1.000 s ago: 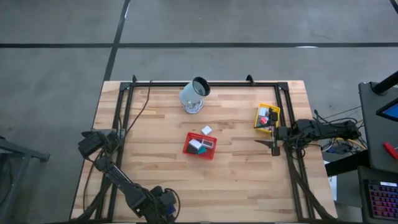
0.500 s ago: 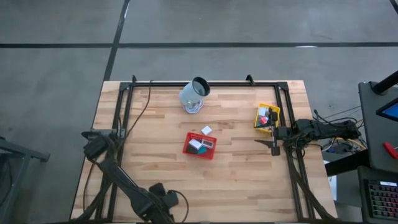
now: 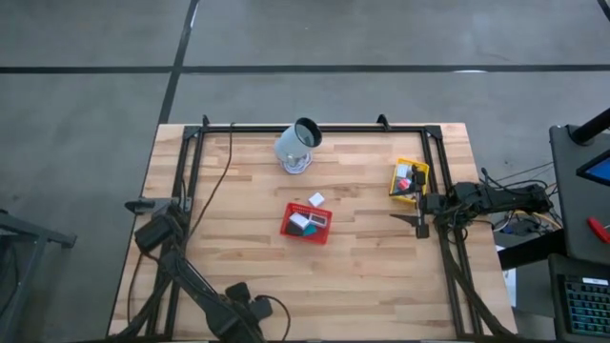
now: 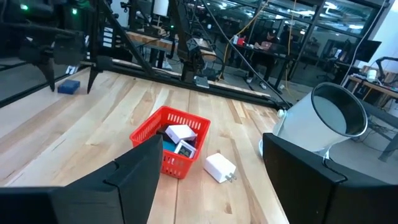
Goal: Pick & Place Office items
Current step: Put the blue digital clock into the red basket
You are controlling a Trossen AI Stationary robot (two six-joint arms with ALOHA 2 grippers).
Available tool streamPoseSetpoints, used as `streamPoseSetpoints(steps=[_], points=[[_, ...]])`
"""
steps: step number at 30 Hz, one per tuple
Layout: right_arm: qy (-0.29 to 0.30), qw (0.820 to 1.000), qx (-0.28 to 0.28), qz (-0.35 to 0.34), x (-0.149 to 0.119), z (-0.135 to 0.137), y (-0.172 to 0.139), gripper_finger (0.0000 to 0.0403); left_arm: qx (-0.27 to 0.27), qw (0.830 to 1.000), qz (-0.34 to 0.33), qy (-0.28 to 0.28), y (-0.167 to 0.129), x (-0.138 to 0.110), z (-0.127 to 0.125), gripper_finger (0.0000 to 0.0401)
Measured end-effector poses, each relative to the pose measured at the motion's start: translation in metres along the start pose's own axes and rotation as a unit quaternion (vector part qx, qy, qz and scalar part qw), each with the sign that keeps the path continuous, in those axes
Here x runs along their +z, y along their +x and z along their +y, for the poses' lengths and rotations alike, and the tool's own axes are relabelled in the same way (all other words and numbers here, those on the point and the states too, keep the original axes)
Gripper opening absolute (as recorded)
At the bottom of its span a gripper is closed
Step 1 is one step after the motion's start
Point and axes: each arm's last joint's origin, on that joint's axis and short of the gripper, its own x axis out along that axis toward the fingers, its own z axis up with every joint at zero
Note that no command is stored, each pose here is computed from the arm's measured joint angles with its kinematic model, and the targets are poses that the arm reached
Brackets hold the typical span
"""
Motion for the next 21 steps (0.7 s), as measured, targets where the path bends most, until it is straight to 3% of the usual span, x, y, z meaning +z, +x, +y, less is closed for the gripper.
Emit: streamPoseSetpoints(steps=[7,21], points=[[0.002,1.0,0.0,0.0,0.0,0.0,0.0,0.0261,0.033,0.999,-0.002,0.007,-0.008,-0.004,0.007,0.0375],[0.004,1.0,-0.001,0.0,0.0,0.0,0.0,0.027,0.018,1.0,0.015,0.016,-0.009,-0.016,0.002,0.0375]])
